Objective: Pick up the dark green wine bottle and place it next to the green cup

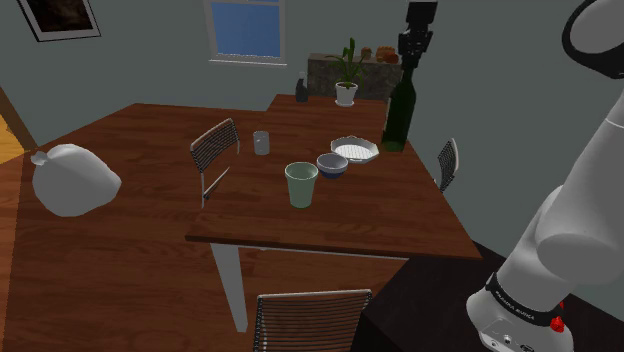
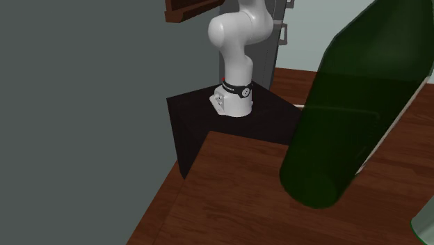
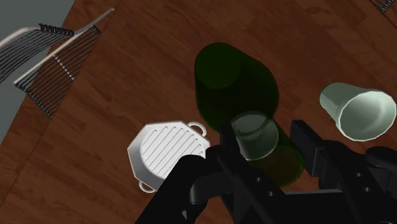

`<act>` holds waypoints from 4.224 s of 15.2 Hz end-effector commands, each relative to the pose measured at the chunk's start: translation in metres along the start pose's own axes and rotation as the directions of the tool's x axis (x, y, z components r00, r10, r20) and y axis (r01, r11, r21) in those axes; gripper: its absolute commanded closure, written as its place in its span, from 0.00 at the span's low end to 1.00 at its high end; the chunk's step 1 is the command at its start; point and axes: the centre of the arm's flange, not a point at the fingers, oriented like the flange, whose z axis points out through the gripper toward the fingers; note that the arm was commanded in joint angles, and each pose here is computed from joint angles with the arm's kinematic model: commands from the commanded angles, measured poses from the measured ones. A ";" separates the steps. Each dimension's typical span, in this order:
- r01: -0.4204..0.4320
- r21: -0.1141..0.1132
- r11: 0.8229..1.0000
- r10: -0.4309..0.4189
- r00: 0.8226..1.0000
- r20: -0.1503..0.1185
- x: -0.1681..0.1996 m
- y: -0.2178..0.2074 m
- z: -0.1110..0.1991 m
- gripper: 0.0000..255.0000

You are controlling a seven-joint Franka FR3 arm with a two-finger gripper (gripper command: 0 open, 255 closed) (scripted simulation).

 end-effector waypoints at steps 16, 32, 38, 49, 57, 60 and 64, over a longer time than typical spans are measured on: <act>-0.002 0.000 1.000 0.002 1.000 0.000 0.018 -0.191 0.003 1.00; -0.002 0.000 1.000 0.002 1.000 0.000 0.018 -0.196 0.087 1.00; -0.002 0.000 1.000 0.002 1.000 0.000 0.018 -0.197 0.119 1.00; -0.002 0.000 1.000 0.002 1.000 0.000 0.018 -0.201 0.177 1.00; -0.002 0.000 1.000 0.002 1.000 0.000 0.018 -0.202 0.198 1.00; -0.002 0.000 1.000 0.002 1.000 0.000 0.018 -0.202 0.198 1.00; -0.002 0.000 1.000 0.002 1.000 0.000 0.017 -0.202 0.198 0.00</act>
